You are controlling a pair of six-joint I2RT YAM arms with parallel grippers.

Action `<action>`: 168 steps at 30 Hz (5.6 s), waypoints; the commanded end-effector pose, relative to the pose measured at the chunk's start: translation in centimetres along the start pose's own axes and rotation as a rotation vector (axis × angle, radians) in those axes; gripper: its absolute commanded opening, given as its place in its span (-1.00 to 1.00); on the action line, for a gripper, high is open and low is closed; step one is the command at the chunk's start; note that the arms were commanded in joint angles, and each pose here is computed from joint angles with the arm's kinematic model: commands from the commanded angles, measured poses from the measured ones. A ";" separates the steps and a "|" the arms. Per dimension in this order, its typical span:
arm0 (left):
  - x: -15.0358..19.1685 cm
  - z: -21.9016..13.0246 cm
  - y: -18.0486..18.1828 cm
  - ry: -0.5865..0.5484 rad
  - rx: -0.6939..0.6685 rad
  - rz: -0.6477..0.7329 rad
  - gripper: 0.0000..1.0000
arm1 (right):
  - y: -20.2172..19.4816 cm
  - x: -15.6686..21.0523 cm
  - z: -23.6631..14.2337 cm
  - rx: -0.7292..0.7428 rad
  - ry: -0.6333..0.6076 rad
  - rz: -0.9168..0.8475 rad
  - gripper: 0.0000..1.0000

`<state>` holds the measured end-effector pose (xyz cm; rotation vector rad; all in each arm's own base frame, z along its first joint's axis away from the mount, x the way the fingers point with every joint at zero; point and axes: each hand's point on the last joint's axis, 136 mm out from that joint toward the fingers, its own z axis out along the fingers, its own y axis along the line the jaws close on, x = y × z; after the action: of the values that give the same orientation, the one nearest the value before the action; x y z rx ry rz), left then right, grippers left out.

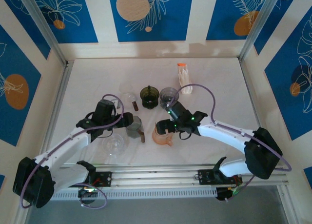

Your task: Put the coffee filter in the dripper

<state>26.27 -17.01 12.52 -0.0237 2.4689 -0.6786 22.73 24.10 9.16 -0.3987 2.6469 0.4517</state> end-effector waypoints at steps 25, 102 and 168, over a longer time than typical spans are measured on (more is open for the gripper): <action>0.9 2.0 -4.2 0.089 0.130 0.055 0.44 | -2.6 1.0 1.9 0.205 0.087 -0.014 0.81; -5.6 -18.0 0.3 -0.576 -0.229 0.122 1.00 | 22.5 -0.2 6.7 -0.376 0.195 -0.344 -0.78; -4.6 -9.3 -3.7 -0.426 -0.071 0.175 1.00 | 5.3 -3.9 -6.1 -0.159 0.192 0.065 -1.00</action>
<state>24.56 -15.33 23.08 0.0334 2.0733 -0.4419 22.05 27.07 17.81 -0.3911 2.8339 0.6781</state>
